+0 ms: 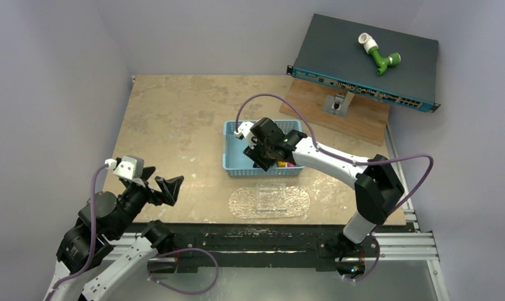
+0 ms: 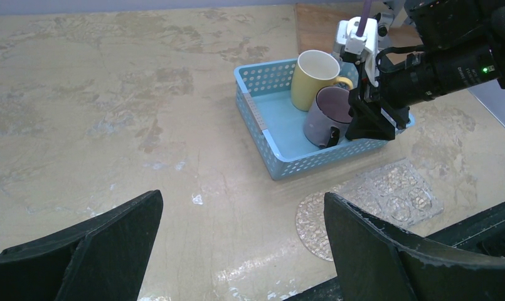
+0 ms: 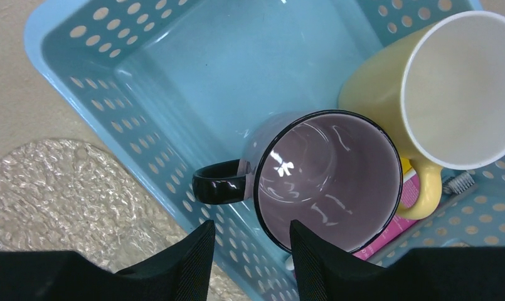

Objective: Prepare toiletry sets of a toothbrush and toothpaste on the tray

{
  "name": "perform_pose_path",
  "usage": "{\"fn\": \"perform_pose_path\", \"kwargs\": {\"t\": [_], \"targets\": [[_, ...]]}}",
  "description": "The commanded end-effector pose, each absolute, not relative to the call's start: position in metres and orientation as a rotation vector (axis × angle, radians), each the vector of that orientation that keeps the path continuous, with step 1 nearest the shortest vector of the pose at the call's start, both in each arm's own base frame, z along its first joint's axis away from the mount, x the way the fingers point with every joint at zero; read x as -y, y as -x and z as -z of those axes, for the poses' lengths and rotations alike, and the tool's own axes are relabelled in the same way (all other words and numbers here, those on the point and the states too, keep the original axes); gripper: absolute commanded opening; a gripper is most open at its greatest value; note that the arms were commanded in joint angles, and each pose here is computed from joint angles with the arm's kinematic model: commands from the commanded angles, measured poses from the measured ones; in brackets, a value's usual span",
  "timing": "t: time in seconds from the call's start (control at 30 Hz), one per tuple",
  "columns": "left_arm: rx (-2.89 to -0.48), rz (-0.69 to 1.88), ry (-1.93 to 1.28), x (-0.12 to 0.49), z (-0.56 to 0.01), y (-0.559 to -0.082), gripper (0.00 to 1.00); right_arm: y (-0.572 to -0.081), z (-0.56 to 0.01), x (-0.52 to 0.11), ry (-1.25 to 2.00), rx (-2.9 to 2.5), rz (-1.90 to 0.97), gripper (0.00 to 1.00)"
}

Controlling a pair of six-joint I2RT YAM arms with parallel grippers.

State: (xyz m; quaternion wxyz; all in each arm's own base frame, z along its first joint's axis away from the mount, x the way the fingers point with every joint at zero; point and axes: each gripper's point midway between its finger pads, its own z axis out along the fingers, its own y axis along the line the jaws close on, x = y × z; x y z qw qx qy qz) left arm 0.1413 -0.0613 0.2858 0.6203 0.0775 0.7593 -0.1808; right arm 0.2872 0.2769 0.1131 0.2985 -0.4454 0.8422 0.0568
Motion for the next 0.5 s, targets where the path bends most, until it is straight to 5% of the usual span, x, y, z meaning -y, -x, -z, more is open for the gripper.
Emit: {"fn": "perform_pose_path", "kwargs": {"t": [0.0,0.47], "targets": [[-1.735,0.416,-0.180,0.065,-0.289,-0.145,1.00,-0.298,-0.121,-0.281,1.189,-2.197,-0.153,0.50],[-1.736,0.413,-0.178,0.064,-0.289,-0.146,1.00,-0.310,-0.101,-0.281,1.197,-2.250,-0.097,0.50]]}}
